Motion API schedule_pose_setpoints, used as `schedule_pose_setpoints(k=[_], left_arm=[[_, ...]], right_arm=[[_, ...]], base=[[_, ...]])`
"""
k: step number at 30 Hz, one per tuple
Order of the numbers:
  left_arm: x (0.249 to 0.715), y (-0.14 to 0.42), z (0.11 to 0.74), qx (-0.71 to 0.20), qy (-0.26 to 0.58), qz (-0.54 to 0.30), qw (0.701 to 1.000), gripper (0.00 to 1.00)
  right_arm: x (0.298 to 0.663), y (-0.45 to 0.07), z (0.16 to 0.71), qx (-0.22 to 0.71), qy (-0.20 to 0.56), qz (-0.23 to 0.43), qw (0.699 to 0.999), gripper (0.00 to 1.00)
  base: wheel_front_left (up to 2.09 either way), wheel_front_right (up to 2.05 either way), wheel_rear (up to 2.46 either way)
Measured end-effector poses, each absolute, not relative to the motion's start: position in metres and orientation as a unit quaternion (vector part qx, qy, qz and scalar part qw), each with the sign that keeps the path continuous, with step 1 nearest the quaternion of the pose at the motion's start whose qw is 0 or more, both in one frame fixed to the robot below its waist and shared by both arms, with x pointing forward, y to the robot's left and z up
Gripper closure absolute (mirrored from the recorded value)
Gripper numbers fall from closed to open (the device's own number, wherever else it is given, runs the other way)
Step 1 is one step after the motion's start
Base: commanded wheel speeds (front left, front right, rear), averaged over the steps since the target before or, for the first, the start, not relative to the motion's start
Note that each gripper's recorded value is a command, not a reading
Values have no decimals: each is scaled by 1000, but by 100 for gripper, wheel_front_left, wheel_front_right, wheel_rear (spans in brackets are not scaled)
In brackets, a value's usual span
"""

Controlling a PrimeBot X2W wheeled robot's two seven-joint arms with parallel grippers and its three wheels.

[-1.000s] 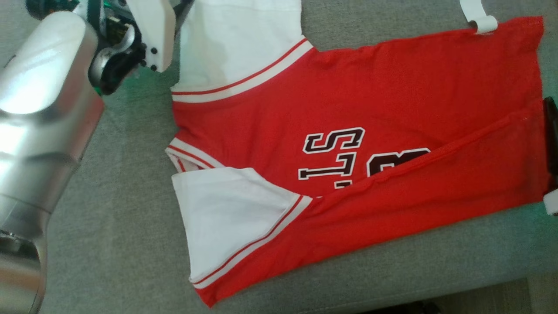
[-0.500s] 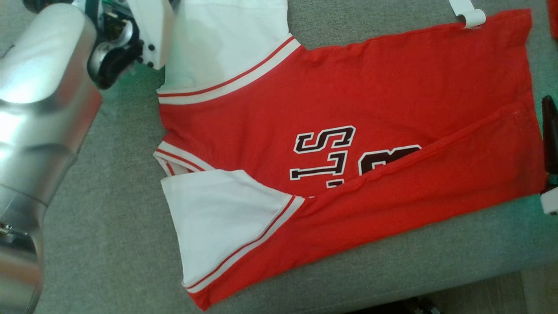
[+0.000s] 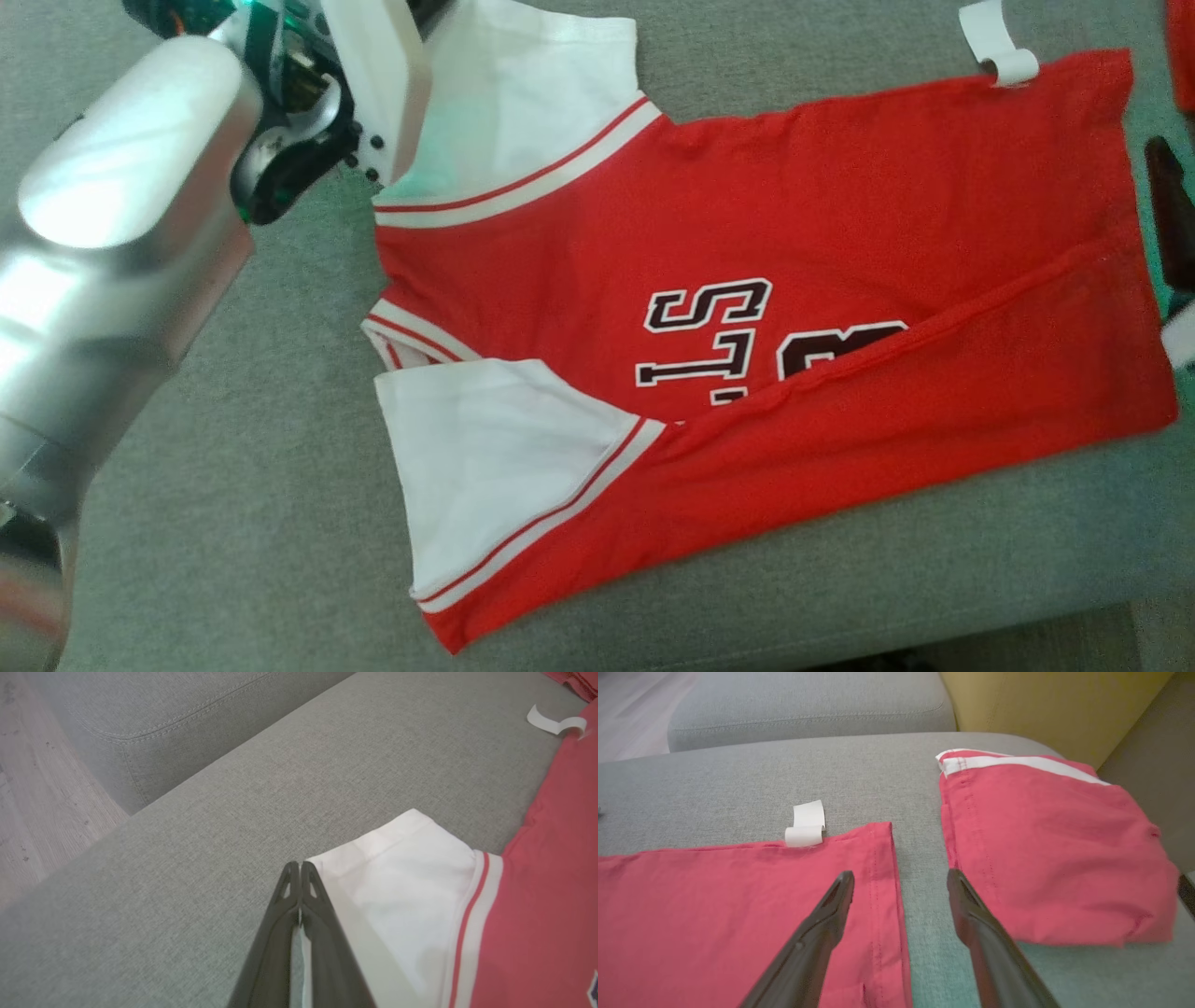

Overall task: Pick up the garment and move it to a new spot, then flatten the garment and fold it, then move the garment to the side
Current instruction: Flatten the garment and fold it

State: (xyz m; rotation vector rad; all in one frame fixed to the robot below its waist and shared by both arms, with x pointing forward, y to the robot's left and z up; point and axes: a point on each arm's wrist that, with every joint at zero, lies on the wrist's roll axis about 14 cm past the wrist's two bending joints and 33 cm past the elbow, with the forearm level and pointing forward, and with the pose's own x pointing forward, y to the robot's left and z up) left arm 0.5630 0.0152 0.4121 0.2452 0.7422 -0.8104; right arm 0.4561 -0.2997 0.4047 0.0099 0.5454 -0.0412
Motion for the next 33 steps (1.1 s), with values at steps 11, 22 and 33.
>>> schedule_pose_setpoints(k=[11, 22, 33], left_arm=[[553, 20, 420, 136, 344, -396, 840, 100], [550, 19, 417, 127, 343, -404, 838, 100], [552, 27, 412, 133, 351, -398, 837, 100]], right_arm=[[498, -283, 387, 13, 339, 7, 941, 0], [505, -284, 374, 8, 359, 9, 933, 0], [509, -280, 369, 5, 369, 18, 929, 51]], base=[[0, 0, 0], [0, 0, 0], [0, 0, 0]])
